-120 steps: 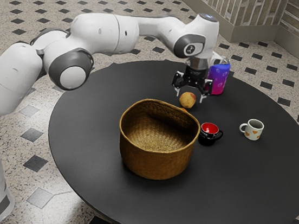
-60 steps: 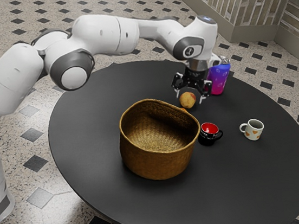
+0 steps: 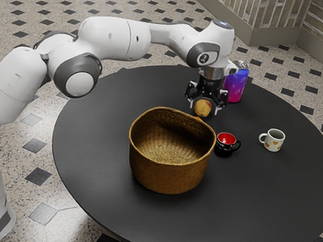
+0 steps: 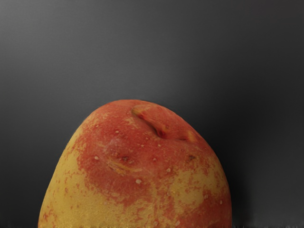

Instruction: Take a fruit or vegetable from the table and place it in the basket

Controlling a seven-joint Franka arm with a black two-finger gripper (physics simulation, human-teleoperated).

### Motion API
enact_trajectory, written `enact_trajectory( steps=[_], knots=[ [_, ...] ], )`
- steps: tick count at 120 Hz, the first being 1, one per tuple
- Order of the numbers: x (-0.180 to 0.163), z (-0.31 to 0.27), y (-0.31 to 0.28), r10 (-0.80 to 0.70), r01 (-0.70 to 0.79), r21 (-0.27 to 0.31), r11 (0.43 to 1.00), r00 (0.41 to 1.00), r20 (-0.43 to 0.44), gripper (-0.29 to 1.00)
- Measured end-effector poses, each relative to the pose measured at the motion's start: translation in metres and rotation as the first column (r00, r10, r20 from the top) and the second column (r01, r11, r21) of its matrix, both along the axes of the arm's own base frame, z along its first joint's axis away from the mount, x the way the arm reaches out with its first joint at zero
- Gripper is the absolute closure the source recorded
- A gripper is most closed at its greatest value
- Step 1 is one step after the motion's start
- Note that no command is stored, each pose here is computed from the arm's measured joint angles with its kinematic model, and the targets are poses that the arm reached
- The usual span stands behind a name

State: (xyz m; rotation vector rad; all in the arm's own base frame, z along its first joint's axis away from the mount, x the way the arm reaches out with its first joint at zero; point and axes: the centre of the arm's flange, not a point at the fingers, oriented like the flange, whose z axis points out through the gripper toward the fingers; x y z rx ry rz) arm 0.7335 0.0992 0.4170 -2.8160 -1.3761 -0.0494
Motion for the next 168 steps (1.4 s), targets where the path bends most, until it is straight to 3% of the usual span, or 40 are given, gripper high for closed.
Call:
enact_trajectory(
  steps=[8,22,33,70,94,114,124,142,168],
  knots=[
    [0.0,0.0,0.0,-0.001,0.001,0.0,1.0,1.0,0.0,0.02],
    [0.0,0.0,0.0,0.002,-0.002,-0.002,1.0,1.0,0.001,0.26],
    [0.0,0.0,0.0,0.004,-0.004,0.0,1.0,1.0,0.001,0.35],
    [0.003,0.013,-0.01,-0.012,0.012,0.005,1.0,1.0,0.023,0.37],
    [-0.003,0.082,-0.035,-0.076,0.07,0.055,0.996,0.99,0.116,0.37],
    [-0.066,0.173,-0.105,-0.167,0.138,0.172,0.975,0.972,0.165,0.36],
    [-0.1,0.191,-0.134,-0.2,0.167,0.198,0.966,0.967,0.161,0.35],
    [-0.142,0.206,-0.155,-0.231,0.204,0.172,0.964,0.961,0.153,0.35],
    [-0.189,0.163,-0.145,-0.217,0.215,0.103,0.971,0.976,0.009,0.36]
  ],
)
